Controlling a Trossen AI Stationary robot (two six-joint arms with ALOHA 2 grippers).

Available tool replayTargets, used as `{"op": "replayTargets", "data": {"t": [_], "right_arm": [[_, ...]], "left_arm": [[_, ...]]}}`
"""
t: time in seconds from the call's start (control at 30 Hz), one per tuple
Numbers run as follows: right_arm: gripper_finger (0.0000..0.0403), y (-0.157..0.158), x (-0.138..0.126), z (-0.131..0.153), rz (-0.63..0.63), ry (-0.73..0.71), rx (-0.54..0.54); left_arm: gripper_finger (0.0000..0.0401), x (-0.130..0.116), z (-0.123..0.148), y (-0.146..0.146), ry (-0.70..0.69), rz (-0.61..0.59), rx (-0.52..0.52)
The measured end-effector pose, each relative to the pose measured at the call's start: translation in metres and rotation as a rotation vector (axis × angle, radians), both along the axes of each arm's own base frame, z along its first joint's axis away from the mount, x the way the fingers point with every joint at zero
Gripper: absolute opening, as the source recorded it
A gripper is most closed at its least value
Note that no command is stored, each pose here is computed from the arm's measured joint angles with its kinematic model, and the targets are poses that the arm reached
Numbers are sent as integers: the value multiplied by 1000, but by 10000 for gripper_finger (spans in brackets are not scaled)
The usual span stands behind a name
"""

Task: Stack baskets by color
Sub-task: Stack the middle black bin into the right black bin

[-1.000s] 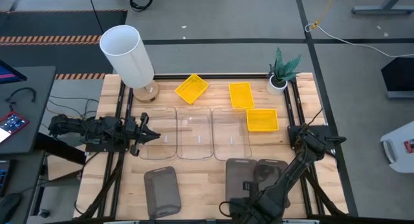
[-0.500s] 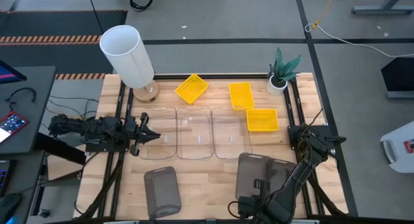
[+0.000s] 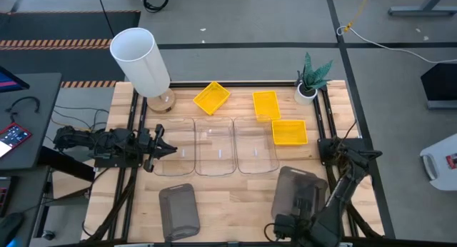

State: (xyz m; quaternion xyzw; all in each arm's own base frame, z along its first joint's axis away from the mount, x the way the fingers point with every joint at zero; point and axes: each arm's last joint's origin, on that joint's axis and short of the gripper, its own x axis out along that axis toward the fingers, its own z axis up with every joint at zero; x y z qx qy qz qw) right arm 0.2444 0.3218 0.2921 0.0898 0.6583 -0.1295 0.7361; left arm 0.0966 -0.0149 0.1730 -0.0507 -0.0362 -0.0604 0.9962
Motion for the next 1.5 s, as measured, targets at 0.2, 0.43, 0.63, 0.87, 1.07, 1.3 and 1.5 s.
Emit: {"op": "replayTargets", "data": {"t": [0.2,0.43,0.63,0.87,1.07,1.3,1.5], "right_arm": [[8,15,-21,0,-12,-16,2],[8,26,-42,-11,-33,8,-25],[7,30,-54,-21,-54,35,-52],[7,24,-67,-24,-85,43,-79],[7,5,-77,-18,-117,24,-104],[7,2,-77,-28,-98,32,-100],[7,5,-76,-38,-96,22,-76]], "left_arm": [[33,0,0,0,1,0,0],[32,0,0,0,0,0,0],[25,0,0,0,1,0,0],[33,0,0,0,0,0,0],[29,0,0,0,0,0,0],[28,0,0,0,0,0,0],[36,0,0,0,0,-1,0]]}}
